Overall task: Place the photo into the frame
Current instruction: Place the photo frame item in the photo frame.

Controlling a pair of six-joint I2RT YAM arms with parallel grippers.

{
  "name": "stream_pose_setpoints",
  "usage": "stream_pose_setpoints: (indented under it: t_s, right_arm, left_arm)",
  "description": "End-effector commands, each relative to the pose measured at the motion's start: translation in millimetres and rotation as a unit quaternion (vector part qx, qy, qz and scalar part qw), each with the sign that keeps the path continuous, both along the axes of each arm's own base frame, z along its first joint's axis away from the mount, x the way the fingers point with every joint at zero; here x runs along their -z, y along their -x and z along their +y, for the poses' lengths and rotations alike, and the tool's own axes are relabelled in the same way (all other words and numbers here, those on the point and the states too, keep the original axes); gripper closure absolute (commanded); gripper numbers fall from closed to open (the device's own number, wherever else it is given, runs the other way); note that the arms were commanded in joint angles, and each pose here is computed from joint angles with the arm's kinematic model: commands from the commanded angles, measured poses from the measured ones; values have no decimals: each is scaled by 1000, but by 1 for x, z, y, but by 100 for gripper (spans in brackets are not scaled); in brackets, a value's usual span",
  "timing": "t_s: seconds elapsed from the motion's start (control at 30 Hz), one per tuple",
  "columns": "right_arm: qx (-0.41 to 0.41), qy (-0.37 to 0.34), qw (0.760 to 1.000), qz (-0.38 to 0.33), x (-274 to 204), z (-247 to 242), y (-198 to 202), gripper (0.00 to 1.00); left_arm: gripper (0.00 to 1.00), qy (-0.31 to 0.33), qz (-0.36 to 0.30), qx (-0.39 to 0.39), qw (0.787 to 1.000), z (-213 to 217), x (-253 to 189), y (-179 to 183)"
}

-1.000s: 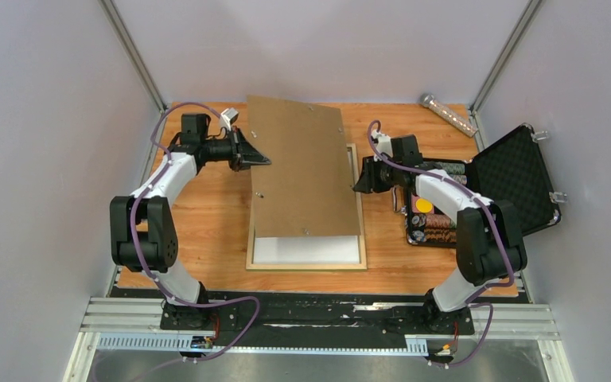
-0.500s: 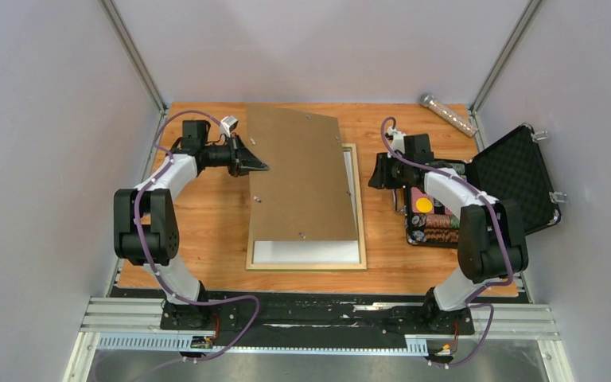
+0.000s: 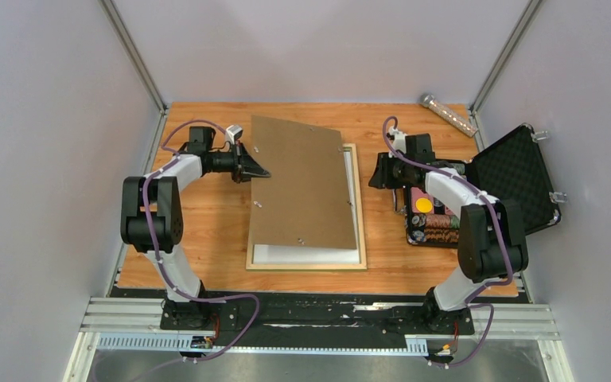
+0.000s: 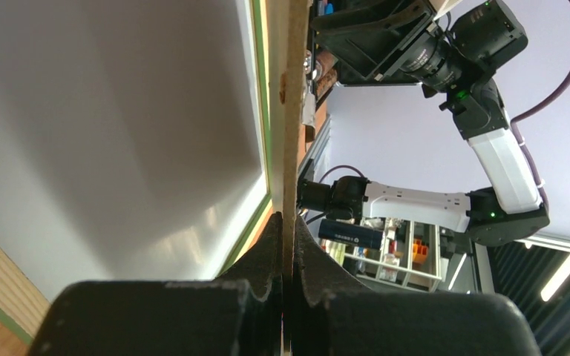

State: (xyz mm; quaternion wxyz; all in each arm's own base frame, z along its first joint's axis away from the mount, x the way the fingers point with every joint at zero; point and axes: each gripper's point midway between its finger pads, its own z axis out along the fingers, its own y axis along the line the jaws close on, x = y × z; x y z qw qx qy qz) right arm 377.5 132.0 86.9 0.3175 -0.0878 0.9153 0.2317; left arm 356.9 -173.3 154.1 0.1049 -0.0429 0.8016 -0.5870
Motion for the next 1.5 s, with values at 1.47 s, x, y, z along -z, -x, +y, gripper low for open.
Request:
stream_pose_setpoints:
  t_s: [1.47]
  right_arm:
    - [-19,-2,1000,25,21,14,0,67]
  left_arm:
    - [100,48,-29,55,997,-17,-17,16]
